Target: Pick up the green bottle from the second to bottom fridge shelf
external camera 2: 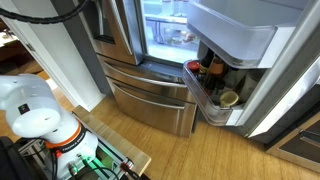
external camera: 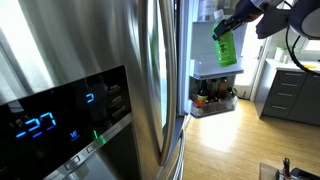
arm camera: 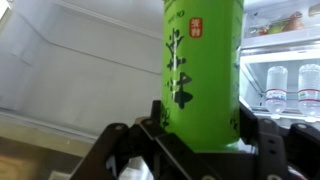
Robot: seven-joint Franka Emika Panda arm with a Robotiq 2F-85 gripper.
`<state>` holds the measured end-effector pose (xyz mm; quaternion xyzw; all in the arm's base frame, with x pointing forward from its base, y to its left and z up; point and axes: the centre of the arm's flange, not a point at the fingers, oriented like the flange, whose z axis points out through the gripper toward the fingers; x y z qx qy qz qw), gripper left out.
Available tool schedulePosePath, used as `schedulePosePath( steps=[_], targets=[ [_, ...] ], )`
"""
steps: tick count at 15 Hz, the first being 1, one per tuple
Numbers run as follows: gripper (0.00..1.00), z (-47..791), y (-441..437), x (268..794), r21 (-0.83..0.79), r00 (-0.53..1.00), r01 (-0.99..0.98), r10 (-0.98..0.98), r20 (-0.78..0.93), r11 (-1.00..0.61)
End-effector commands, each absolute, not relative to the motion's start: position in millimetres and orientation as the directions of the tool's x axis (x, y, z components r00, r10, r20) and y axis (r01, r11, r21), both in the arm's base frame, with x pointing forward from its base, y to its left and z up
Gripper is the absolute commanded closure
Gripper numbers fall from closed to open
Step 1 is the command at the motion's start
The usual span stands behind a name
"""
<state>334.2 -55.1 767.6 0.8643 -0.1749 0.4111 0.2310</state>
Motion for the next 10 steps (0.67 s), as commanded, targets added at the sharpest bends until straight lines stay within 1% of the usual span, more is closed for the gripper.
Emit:
schedulePosePath(
  steps=[1,7,10],
  targets=[
    [0.56,775.5,-58.5,299.5,0.204,0.565,-0.597,-0.225,0.794,-0.776],
    [0.56,784.2,-52.8,266.6,0.199,0.507,-0.743,-0.345,0.790,-0.639],
    [0.56,784.6,-48.2,259.7,0.194,0.475,-0.781,-0.363,0.802,-0.593]
  ],
)
